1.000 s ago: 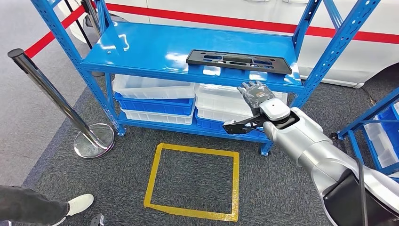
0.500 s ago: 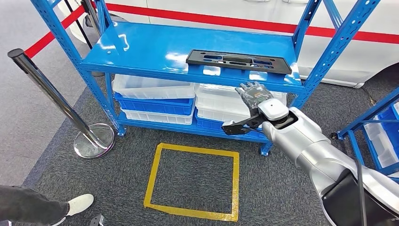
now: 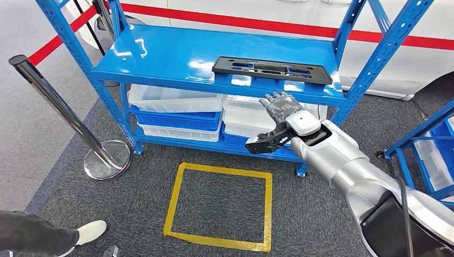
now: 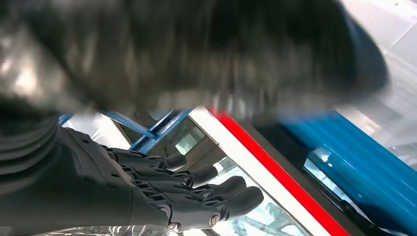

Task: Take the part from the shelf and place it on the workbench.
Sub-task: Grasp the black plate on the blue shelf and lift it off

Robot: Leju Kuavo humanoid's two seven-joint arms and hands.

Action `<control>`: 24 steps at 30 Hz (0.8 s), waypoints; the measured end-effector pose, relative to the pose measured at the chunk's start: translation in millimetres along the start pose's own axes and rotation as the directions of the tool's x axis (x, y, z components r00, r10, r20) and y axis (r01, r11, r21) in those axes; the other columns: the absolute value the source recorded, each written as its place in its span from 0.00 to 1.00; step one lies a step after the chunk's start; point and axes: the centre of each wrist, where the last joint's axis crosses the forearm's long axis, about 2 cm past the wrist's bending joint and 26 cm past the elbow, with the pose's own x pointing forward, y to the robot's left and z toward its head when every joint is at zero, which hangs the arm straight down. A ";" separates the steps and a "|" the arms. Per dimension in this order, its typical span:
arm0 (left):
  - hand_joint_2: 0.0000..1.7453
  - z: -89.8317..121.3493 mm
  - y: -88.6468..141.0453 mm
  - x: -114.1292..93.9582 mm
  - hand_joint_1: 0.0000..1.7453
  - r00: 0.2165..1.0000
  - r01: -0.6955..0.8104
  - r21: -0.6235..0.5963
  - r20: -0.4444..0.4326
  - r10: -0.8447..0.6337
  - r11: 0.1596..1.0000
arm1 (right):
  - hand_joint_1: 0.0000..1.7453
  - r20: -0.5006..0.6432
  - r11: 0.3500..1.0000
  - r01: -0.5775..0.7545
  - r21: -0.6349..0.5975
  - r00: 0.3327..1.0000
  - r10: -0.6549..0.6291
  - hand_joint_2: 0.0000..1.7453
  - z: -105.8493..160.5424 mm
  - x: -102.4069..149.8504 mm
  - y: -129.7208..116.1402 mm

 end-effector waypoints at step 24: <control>0.00 1.5 -1.7 -3.8 0.00 1.000 -0.016 0.019 -0.026 0.017 1.000 | 0.00 0.001 1.000 -0.024 -0.003 1.000 0.024 0.00 -2.2 4.0 -8.3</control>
